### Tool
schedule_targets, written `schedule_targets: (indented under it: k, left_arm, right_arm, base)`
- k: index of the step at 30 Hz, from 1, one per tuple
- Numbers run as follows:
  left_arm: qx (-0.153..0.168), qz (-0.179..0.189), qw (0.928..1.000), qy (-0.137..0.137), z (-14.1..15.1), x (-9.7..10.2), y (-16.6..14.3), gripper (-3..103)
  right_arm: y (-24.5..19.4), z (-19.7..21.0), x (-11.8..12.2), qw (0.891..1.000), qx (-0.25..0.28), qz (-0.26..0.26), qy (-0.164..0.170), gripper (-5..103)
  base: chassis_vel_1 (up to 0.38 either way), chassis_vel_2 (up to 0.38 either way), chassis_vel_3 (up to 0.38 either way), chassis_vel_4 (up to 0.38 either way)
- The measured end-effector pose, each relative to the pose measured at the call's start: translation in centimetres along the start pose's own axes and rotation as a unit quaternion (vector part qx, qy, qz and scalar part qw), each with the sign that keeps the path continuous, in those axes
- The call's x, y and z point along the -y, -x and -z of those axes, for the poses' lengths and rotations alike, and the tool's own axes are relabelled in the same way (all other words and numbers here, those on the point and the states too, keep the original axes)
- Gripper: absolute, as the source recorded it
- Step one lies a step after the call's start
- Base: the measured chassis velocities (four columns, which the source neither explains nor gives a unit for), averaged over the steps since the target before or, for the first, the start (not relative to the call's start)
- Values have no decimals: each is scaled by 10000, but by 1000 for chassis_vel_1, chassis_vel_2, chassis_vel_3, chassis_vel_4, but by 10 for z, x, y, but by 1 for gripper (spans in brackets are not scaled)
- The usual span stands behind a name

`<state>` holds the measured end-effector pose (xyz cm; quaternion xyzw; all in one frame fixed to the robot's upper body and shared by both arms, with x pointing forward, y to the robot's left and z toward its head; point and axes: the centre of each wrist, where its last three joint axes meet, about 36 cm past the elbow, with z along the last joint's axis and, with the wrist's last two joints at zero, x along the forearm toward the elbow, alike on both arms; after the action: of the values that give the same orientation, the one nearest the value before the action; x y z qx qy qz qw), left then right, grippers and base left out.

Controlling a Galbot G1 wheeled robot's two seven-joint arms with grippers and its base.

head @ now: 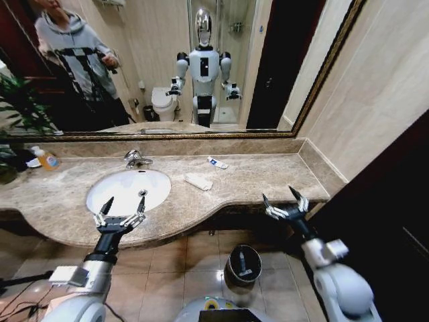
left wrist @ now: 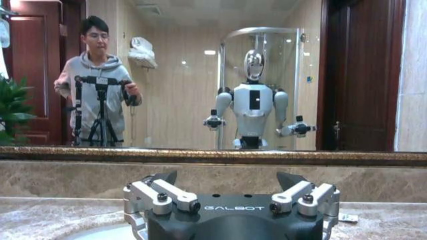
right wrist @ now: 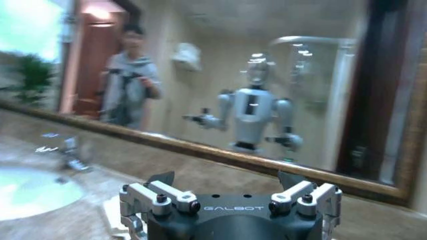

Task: Pick up the trash from the sink and place it in the trash bin.

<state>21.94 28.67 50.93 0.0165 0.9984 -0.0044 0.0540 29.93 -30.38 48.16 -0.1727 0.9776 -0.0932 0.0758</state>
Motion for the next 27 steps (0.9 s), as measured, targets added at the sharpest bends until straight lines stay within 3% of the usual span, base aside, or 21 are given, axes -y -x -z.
schedule_targets:
  k: [9, 17, 27]
  left_arm:
    - [0, 1, 10000, 0, 0, 0, 0, 100]
    - [0, 1, 10000, 0, 0, 0, 0, 100]
    - [1, 1, 10000, 1, 0, 0, 0, 100]
  right_arm:
    - [49, -19, 2, 9963, -195, 836, 68, 100]
    - [118, -24, -24, 9876, -225, 1542, 173, 100]
    - [197, -42, -62, 9756, -480, 2143, 55, 100]
  base:
    - [0, 0, 0, 0]
    - [0, 0, 0, 0]
    - [0, 0, 0, 0]
